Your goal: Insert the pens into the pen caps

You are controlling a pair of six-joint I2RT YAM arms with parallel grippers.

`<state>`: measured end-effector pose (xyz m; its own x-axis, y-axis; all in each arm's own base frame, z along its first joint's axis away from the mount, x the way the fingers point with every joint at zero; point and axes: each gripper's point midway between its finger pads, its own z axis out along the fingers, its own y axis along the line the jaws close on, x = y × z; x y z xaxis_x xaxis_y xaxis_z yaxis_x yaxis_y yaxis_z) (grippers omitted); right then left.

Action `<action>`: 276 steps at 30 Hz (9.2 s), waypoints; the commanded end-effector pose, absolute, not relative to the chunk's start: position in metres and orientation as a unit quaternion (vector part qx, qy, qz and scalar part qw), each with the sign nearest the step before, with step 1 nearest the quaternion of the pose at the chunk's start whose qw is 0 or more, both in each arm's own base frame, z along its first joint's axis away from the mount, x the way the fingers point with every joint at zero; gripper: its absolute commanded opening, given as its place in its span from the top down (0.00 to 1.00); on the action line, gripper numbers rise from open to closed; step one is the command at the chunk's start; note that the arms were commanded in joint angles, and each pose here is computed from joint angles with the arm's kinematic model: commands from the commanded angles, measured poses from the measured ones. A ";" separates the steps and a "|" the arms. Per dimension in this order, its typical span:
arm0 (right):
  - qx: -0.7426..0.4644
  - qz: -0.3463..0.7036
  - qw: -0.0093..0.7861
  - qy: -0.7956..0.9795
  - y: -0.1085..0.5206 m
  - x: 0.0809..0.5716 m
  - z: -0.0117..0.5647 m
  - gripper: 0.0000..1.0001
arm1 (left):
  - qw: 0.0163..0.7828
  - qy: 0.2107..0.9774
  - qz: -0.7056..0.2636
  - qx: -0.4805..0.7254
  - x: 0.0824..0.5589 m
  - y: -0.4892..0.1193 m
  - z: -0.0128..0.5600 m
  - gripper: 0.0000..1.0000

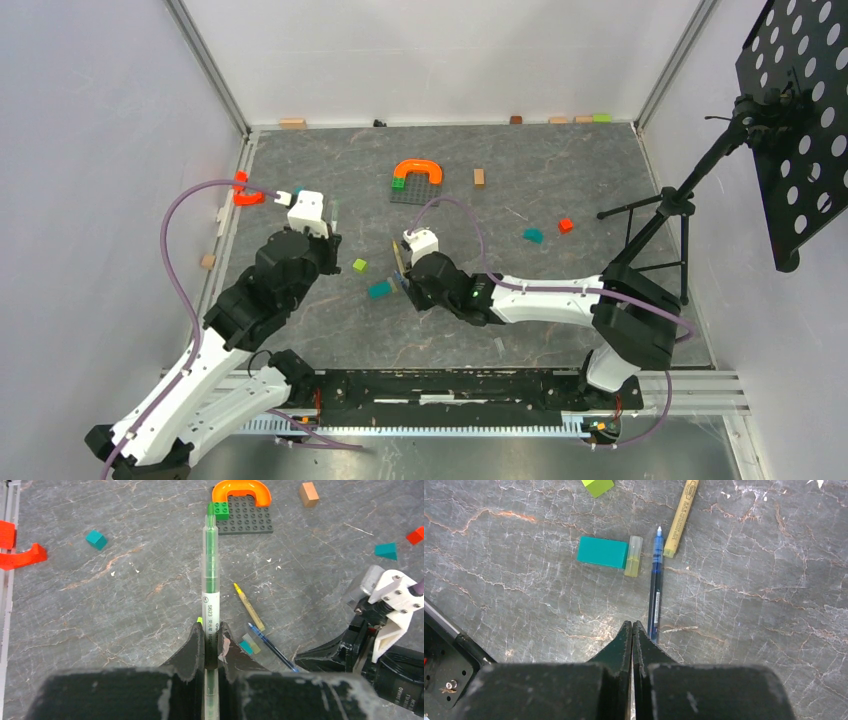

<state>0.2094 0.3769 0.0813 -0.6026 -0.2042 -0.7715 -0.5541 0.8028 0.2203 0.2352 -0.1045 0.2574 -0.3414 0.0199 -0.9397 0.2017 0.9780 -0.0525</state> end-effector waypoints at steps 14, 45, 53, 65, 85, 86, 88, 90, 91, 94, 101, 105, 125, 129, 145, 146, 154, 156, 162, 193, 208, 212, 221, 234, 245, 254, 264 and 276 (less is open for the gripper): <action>-0.213 0.251 0.440 0.836 0.370 0.218 0.116 0.97 | 0.575 0.813 -0.061 0.068 0.245 -0.102 0.258 0.98; -0.185 0.302 0.523 0.775 0.305 0.198 0.140 0.26 | 0.485 0.858 -0.085 0.144 0.251 -0.138 0.210 0.97; -0.197 0.278 0.511 0.789 0.310 0.202 0.116 0.21 | 0.403 0.913 0.054 -0.016 0.301 -0.053 0.164 0.96; -0.289 0.218 0.444 0.820 0.346 0.208 0.083 0.25 | 0.197 0.977 0.081 0.010 0.303 -0.042 0.060 0.80; -0.375 0.086 0.369 0.846 0.366 0.217 0.019 0.53 | 0.156 0.986 0.053 -0.006 0.293 -0.045 0.046 0.38; -0.378 0.085 0.366 0.846 0.367 0.216 0.016 0.55 | 0.160 0.986 0.050 -0.006 0.294 -0.046 0.048 0.38; -0.382 0.083 0.357 0.848 0.367 0.215 0.010 0.61 | 0.170 0.984 0.045 -0.007 0.295 -0.047 0.055 0.36; -0.388 0.080 0.348 0.850 0.367 0.212 0.004 0.70 | 0.182 0.982 0.044 -0.009 0.296 -0.047 0.061 0.34; -0.391 0.080 0.344 0.850 0.367 0.210 0.001 0.76 | 0.190 0.981 0.043 -0.010 0.297 -0.047 0.065 0.34; -0.397 0.078 0.335 0.851 0.365 0.206 -0.005 0.92 | 0.216 0.976 0.039 -0.013 0.299 -0.047 0.080 0.33; -0.385 0.079 0.362 0.845 0.363 0.211 0.020 1.00 | 0.315 0.945 -0.086 0.000 0.300 -0.084 0.132 0.31; -0.367 0.084 0.389 0.841 0.362 0.217 0.044 1.00 | 0.363 0.919 -0.152 0.003 0.293 -0.102 0.166 0.30; -0.346 0.121 0.405 0.838 0.357 0.213 0.078 0.56 | 0.358 0.900 -0.228 -0.099 0.265 -0.118 0.169 0.33; -0.363 0.104 0.359 0.854 0.357 0.211 0.075 0.48 | 0.345 0.918 -0.152 -0.123 0.265 -0.104 0.159 0.33; -0.100 -0.024 0.445 0.890 0.186 0.235 0.111 0.44 | 0.315 0.910 -0.181 -0.200 0.253 -0.225 0.129 0.06; -0.089 -0.029 0.447 0.890 0.178 0.234 0.111 0.44 | 0.304 0.912 -0.174 -0.212 0.252 -0.227 0.123 0.10; -0.058 -0.041 0.453 0.889 0.144 0.224 0.105 0.44 | 0.241 0.937 -0.056 -0.247 0.241 -0.234 0.079 0.25; -0.057 -0.030 0.457 0.887 0.145 0.223 0.104 0.44 | 0.229 0.940 -0.044 -0.248 0.242 -0.239 0.070 0.28; -0.060 -0.028 0.459 0.886 0.141 0.222 0.104 0.44 | 0.210 0.947 -0.009 -0.242 0.242 -0.242 0.043 0.45; -0.062 -0.011 0.458 0.886 0.147 0.224 0.102 0.45 | 0.184 0.975 -0.010 -0.121 0.217 -0.231 -0.026 0.98; -0.068 0.159 0.528 0.831 0.187 0.223 0.136 0.46 | 0.307 0.927 -0.213 0.039 0.211 -0.259 0.043 0.98; -0.068 0.202 0.537 0.816 0.197 0.220 0.142 0.46 | 0.321 0.911 -0.250 0.066 0.206 -0.265 0.053 0.98; -0.076 0.305 0.529 0.788 0.229 0.208 0.149 0.46 | 0.343 0.877 -0.318 0.109 0.201 -0.283 0.073 0.98; 0.008 0.434 0.529 0.730 0.251 0.206 0.173 0.48 | 0.375 0.797 -0.442 0.172 0.179 -0.307 0.137 0.98; -0.014 0.482 0.511 0.712 0.278 0.203 0.189 0.51 | 0.377 0.758 -0.490 0.207 0.164 -0.315 0.159 0.98; -0.043 0.513 0.485 0.707 0.300 0.197 0.192 0.60 | 0.373 0.749 -0.502 0.219 0.160 -0.320 0.160 0.98; -0.067 0.525 0.475 0.703 0.307 0.190 0.191 1.00 | 0.377 0.746 -0.501 0.225 0.159 -0.317 0.158 0.77; -0.187 0.622 0.510 0.564 0.301 0.134 0.245 1.00 | 0.416 0.650 -0.570 0.282 0.121 -0.304 0.194 0.11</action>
<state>0.1626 0.2985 0.2048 -0.4910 0.3948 -0.7766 -0.7118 0.3320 0.6189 0.1369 -0.2978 0.1594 -0.5982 -0.0698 -0.7983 0.7360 0.3460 -0.5818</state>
